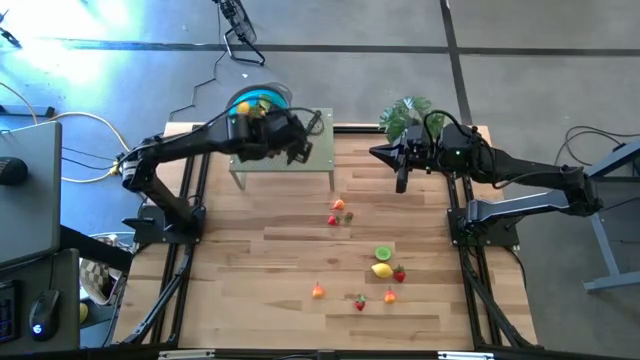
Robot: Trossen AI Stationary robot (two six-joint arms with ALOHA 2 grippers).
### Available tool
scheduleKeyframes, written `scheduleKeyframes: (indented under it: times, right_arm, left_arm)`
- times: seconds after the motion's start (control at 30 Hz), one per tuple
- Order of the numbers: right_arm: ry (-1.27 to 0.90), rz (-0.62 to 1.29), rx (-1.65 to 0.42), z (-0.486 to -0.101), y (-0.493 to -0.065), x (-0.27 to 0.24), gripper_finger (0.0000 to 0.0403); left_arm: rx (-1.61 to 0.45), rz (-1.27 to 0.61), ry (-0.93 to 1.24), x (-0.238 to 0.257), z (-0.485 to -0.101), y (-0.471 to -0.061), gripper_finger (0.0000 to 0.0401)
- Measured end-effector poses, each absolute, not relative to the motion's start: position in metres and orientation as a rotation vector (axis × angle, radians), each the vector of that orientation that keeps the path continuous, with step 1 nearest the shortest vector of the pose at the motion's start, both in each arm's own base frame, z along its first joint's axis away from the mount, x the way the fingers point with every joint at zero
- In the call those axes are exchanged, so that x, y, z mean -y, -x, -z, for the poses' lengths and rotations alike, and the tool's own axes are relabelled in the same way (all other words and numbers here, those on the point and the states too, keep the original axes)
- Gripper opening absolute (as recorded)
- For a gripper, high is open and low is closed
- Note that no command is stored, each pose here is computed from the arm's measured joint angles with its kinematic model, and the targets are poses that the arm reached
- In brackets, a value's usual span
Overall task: Pick & Place Fruit
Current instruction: Put the half green pear into the strainer bowl on the shelf
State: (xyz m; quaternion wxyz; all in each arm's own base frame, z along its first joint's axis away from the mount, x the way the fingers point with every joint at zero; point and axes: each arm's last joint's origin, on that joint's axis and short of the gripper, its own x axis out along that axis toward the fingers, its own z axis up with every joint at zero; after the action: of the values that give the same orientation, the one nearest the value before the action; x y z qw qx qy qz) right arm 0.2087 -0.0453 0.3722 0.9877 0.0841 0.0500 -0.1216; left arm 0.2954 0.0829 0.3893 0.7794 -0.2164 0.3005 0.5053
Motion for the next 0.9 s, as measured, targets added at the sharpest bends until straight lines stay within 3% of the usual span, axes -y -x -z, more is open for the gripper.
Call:
scheduleKeyframes:
  times: [0.57, 0.9]
  right_arm:
    - [-0.108, 0.334, -0.104, -0.372, -0.206, 0.055, 0.0002]
    - [-0.087, 0.374, -0.117, -0.371, -0.204, 0.064, 0.0002]
  left_arm:
    - [-0.653, -1.329, 0.515, -0.161, -0.390, -0.260, 0.0221]
    - [-0.708, -1.355, 0.565, -0.194, -0.371, -0.254, 0.0221]
